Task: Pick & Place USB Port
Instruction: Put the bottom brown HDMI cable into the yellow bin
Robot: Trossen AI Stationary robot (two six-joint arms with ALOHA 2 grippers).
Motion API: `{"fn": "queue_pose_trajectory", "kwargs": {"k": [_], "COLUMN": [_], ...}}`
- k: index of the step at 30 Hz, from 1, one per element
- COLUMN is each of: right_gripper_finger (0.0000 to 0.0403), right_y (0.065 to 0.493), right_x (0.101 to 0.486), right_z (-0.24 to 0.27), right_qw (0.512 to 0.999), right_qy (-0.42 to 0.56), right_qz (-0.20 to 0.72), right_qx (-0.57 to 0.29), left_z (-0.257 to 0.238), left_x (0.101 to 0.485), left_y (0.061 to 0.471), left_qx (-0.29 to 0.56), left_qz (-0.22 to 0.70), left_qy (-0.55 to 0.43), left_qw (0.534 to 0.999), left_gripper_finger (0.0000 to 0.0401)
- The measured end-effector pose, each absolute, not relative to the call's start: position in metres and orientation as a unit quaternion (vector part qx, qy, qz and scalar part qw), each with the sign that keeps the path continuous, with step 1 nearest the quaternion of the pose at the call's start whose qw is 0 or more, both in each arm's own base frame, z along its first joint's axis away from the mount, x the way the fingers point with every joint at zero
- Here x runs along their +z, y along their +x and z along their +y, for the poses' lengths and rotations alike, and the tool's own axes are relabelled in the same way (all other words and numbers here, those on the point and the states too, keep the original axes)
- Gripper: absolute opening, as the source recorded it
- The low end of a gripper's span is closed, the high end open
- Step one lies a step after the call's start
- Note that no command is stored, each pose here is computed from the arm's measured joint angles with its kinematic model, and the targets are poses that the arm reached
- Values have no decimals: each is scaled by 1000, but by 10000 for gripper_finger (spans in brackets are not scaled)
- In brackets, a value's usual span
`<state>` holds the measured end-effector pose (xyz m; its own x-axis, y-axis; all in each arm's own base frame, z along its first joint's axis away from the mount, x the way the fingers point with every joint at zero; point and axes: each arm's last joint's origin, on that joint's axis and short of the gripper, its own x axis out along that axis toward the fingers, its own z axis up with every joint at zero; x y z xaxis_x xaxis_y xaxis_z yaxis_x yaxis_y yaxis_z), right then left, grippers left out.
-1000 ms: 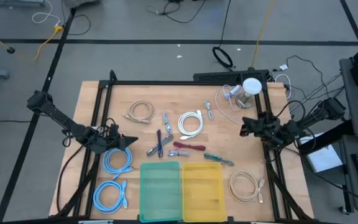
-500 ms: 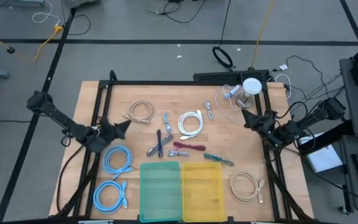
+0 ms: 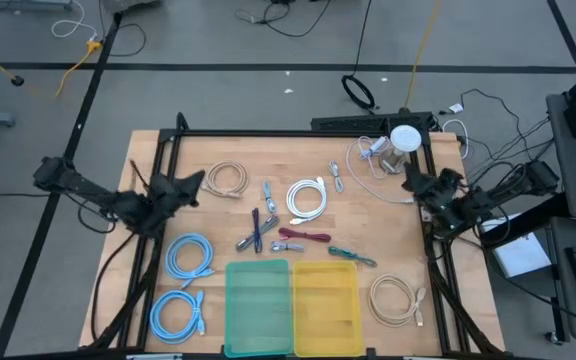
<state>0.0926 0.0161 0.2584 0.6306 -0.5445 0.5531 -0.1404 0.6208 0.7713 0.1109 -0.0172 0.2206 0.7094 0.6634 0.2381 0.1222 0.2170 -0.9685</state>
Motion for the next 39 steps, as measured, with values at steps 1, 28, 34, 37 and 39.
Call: {"fn": "queue_pose_trajectory", "kwargs": {"k": [1,28,34,37,39], "right_gripper_finger": [0,91,130,148,159], "right_y": [93,126,133,144,153], "right_x": [268,374,348,345,344], "right_z": [17,31,30,31,32], "right_qw": [808,965,948,946,947], "right_qy": [396,182,221,237,247], "right_qz": [-422,-1,101,122,131], "right_qx": [-109,-188,-207,-182,-160], "left_z": [-16,-20,-5,3,10], "left_x": [231,422,376,360,350], "left_y": [110,158,171,181,191], "left_qx": [176,40,184,227,245], "left_qz": [-343,53,243,308,343], "left_qy": [-584,-222,-204,-168,-148], "left_qw": [714,973,930,908,895], "left_gripper_finger": [17,17,31,66,97]}}
